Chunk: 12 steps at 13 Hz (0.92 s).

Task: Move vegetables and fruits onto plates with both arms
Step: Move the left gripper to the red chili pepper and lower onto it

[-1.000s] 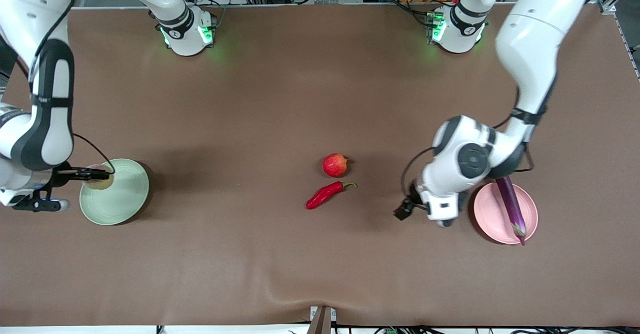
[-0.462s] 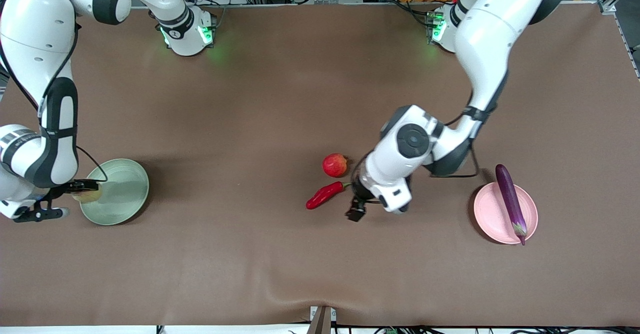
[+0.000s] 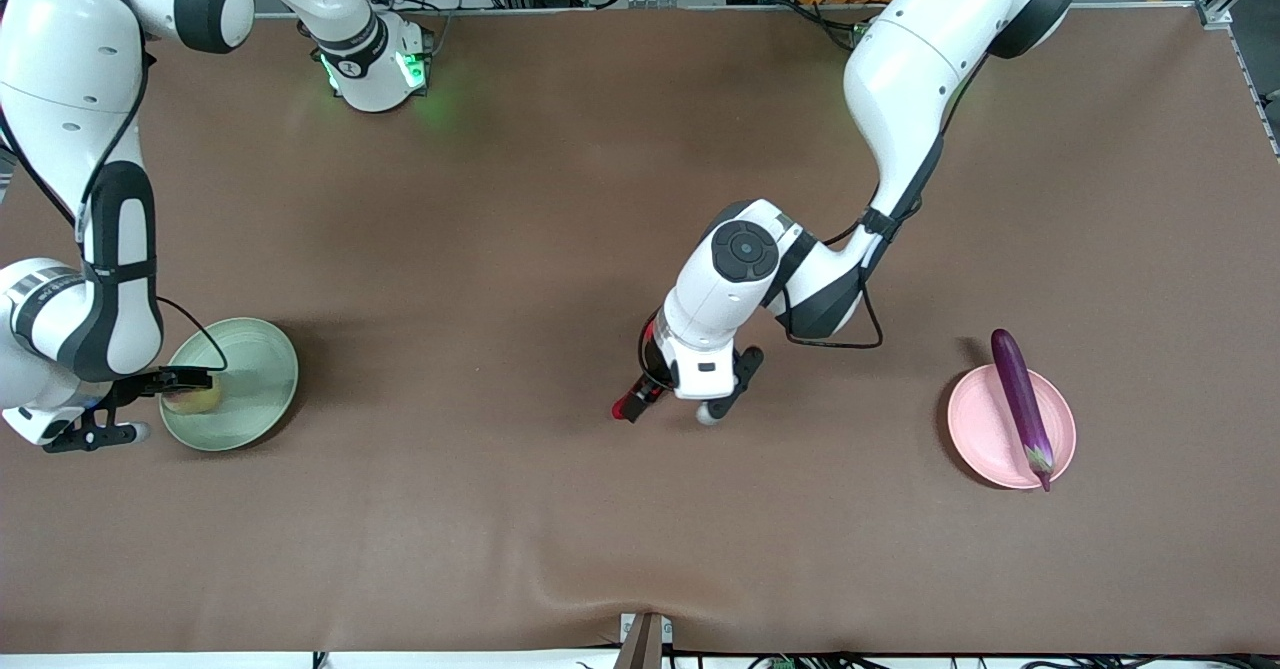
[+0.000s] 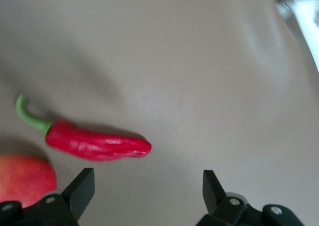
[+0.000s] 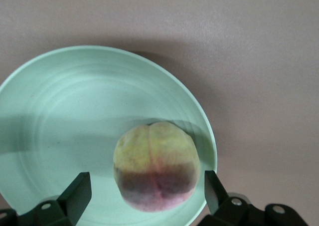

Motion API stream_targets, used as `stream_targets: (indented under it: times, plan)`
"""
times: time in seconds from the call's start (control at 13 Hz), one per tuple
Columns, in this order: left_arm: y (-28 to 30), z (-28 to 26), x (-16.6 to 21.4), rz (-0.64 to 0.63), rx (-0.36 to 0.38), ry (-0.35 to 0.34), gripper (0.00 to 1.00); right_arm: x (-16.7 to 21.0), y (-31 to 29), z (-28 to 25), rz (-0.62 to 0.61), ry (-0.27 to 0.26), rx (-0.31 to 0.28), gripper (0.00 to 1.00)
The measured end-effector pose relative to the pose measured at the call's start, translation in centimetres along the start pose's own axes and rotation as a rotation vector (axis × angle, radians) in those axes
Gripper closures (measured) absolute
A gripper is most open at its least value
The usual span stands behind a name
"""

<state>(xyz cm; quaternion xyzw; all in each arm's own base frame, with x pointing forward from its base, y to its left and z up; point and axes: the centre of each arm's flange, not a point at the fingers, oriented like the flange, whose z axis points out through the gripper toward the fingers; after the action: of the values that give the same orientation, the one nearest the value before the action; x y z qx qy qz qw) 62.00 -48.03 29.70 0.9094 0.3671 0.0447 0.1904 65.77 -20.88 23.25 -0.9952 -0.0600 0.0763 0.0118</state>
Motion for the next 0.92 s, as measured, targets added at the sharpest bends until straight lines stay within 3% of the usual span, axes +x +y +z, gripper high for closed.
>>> stream_targets:
  times: [0.15, 0.31, 0.54, 0.92]
  plan:
    - [0.1, 0.3, 0.8, 0.197, -0.047, 0.02, 0.06, 0.0, -0.9, -0.5, 0.032, -0.044, 0.04, 0.0]
    - [-0.5, 2.5, 1.2, 0.402, -0.088, 0.05, 0.06, -0.4, -2.3, -1.2, 0.079, -0.124, 0.099, 0.0]
    - [-2.3, 6.8, 1.5, 0.718, -0.105, 0.095, 0.08, -0.9, -5.0, -2.3, 0.181, -0.212, 0.197, 0.0]
    - [-3.3, 8.6, 1.5, 1.023, -0.09, 0.113, 0.11, -1.0, -8.7, -4.2, 0.391, -0.289, 0.27, 0.0]
